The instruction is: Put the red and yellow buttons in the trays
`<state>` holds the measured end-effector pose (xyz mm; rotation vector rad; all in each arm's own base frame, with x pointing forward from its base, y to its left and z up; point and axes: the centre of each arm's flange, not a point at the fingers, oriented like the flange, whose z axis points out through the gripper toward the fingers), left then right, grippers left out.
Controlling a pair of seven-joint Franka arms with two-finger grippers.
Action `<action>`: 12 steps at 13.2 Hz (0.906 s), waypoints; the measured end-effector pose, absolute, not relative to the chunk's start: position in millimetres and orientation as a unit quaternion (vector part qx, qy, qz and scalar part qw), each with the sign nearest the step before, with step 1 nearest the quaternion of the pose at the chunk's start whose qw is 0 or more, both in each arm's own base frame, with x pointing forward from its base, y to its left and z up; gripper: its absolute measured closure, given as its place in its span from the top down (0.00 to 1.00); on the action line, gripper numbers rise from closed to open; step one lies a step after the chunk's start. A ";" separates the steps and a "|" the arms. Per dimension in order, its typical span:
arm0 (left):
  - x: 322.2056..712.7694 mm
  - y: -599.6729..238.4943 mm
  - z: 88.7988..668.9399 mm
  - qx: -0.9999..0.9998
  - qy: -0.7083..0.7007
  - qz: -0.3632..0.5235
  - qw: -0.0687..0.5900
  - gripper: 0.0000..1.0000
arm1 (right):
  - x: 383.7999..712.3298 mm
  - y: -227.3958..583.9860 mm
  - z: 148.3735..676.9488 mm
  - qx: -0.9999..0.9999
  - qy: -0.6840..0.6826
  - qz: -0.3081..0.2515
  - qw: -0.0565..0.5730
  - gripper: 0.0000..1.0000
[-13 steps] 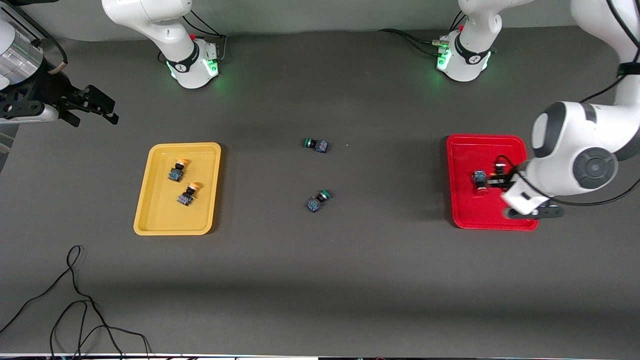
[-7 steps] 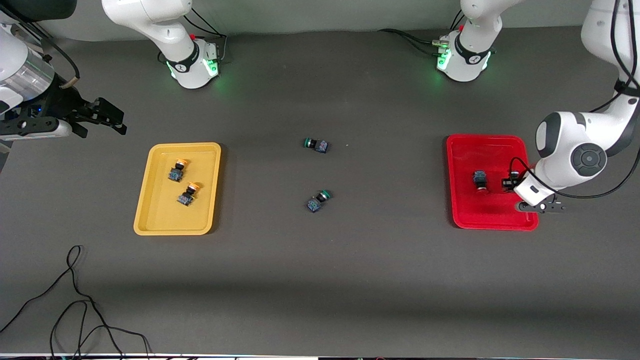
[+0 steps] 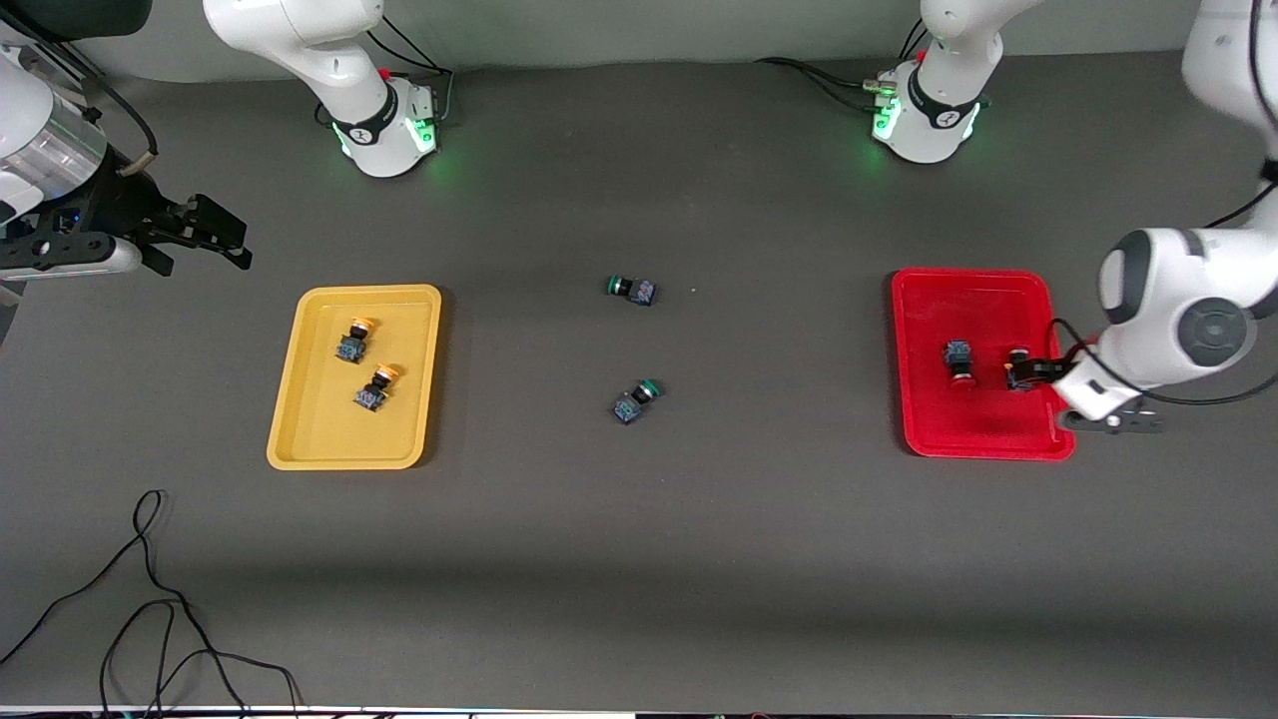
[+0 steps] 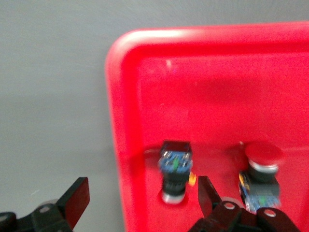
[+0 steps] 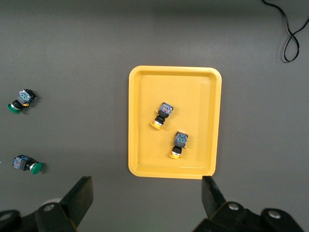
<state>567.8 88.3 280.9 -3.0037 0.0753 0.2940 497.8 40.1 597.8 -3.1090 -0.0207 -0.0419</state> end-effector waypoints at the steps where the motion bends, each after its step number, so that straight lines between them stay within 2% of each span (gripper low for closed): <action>1: 575.2 88.0 314.3 -0.993 0.026 0.101 0.060 1.00 | 498.5 40.1 597.0 -1.000 -0.007 -0.013 0.016 1.00; 4: 583.1 88.4 409.4 -0.993 0.032 0.105 0.045 1.00 | 499.8 39.8 597.3 -1.000 -0.006 -0.013 0.015 1.00; 8: 572.5 74.4 515.3 -0.997 0.017 0.079 0.017 1.00 | 501.4 37.6 604.2 -1.000 -0.004 -0.018 0.015 1.00; 12: 549.2 26.2 571.6 -0.998 0.040 0.051 0.015 1.00 | 503.9 35.3 612.3 -1.000 -0.002 -0.019 0.015 1.00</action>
